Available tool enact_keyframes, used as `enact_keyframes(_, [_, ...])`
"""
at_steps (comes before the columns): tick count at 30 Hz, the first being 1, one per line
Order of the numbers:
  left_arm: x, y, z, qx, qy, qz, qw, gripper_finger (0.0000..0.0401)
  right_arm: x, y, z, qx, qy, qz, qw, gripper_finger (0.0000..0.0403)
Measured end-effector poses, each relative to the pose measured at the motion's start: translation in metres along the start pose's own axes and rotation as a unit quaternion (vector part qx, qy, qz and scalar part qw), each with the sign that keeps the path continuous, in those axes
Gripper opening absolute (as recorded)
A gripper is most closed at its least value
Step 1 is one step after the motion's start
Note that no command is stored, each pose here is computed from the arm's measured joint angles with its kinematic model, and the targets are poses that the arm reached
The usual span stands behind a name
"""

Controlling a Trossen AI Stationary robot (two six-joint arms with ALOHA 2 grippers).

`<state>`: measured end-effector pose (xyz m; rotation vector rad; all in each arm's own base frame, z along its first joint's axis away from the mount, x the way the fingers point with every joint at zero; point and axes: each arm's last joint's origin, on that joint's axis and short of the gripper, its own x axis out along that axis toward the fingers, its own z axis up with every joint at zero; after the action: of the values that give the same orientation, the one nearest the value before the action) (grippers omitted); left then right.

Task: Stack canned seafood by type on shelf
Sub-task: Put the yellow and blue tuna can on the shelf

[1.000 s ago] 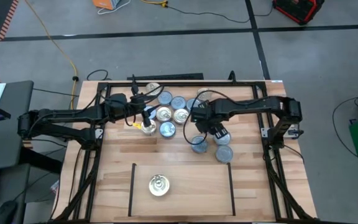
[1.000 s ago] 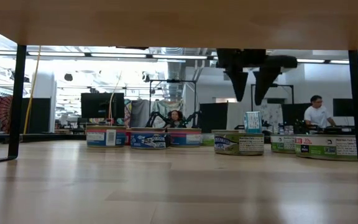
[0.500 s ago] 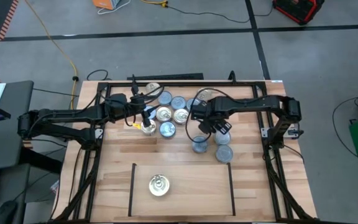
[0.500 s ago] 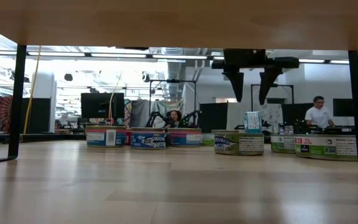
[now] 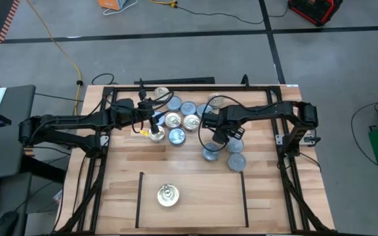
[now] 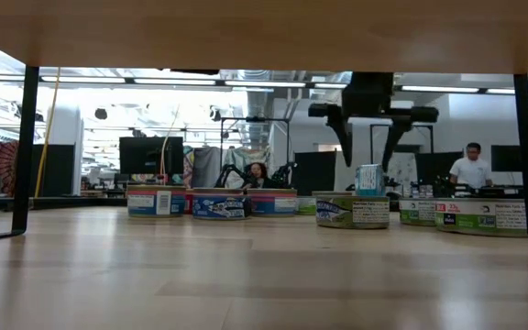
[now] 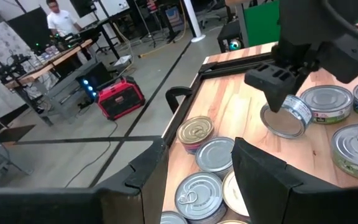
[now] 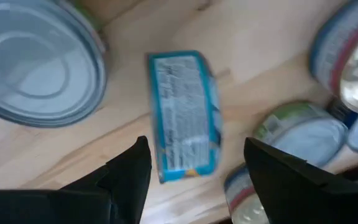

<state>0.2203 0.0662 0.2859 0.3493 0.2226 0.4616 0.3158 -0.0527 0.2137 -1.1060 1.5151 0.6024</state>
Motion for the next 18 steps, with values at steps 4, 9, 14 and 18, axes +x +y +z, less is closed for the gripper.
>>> enact_keyframes(4, [0.0, 0.0, 0.0, 0.0, 0.001, 0.003, 1.0, 0.0168, 0.006, 0.002, -0.002, -0.01, 0.002, 0.006, 1.0, 0.0286])
enact_keyframes(9, [0.0, 0.0, 0.0, 0.001, 0.003, 0.007, 1.0, 0.0168, 0.015, 0.008, -0.001, -0.01, 0.001, 0.014, 1.0, 0.0271])
enact_keyframes(14, [0.0, 0.0, 0.0, 0.001, 0.003, 0.007, 1.0, 0.0168, 0.016, 0.008, 0.002, 0.017, -0.01, 0.01, 1.0, 0.0205])
enact_keyframes(18, [0.0, 0.0, 0.0, 0.001, 0.003, 0.007, 1.0, 0.0168, 0.016, 0.009, 0.002, 0.039, -0.01, 0.014, 0.999, 0.0161])
